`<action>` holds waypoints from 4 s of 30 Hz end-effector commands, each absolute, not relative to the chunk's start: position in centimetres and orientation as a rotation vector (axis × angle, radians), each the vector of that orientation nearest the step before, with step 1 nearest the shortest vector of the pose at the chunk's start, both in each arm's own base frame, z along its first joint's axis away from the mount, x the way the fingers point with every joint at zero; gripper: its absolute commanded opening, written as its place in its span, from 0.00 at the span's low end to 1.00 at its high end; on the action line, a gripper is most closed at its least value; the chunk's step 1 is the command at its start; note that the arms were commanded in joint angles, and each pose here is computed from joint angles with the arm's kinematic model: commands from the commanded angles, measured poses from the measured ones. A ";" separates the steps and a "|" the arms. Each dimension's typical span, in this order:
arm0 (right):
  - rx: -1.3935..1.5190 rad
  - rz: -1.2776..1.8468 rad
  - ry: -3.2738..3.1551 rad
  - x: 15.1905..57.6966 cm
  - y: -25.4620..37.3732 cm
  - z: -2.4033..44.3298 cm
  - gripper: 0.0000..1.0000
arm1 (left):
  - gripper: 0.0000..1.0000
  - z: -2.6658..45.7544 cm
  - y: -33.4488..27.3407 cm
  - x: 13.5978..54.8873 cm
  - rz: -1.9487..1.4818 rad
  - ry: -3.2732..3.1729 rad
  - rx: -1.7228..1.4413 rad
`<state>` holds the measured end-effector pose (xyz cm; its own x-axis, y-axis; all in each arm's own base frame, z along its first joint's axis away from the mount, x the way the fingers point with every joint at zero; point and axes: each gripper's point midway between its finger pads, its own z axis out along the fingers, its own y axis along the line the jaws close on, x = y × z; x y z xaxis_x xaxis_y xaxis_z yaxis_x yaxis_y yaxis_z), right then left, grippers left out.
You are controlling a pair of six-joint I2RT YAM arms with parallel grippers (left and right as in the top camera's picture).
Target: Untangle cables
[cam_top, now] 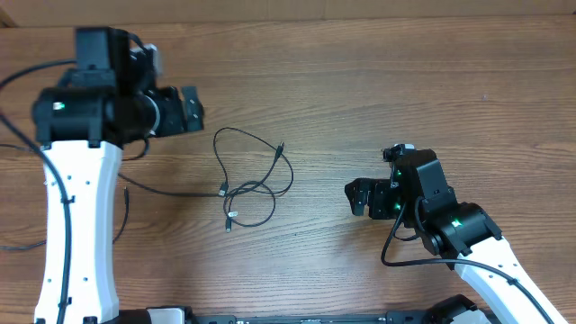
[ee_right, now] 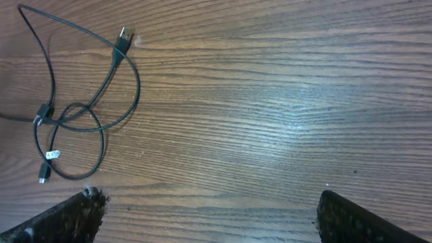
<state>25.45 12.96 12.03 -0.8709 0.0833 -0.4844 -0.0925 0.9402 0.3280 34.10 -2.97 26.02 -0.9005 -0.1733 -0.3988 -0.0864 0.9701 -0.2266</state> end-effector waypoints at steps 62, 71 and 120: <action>-0.058 0.638 2.538 25.6 15.2 13.4 0.99 | 0.82 3.0 -17.1 28.4 -0.155 2.875 1.174; -0.058 0.638 2.537 25.6 15.2 13.4 0.99 | 0.15 2.1 -16.6 29.1 0.012 2.904 1.138; -0.052 0.624 2.540 25.6 15.0 13.3 1.00 | 0.54 32.0 1.0 37.5 -0.415 2.614 -0.266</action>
<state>25.49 14.98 13.04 -0.8697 0.0783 -0.4873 -0.1550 0.8940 0.4203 36.93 4.62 34.10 -0.7822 -0.3754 -0.4973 -0.2597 0.9219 -0.2874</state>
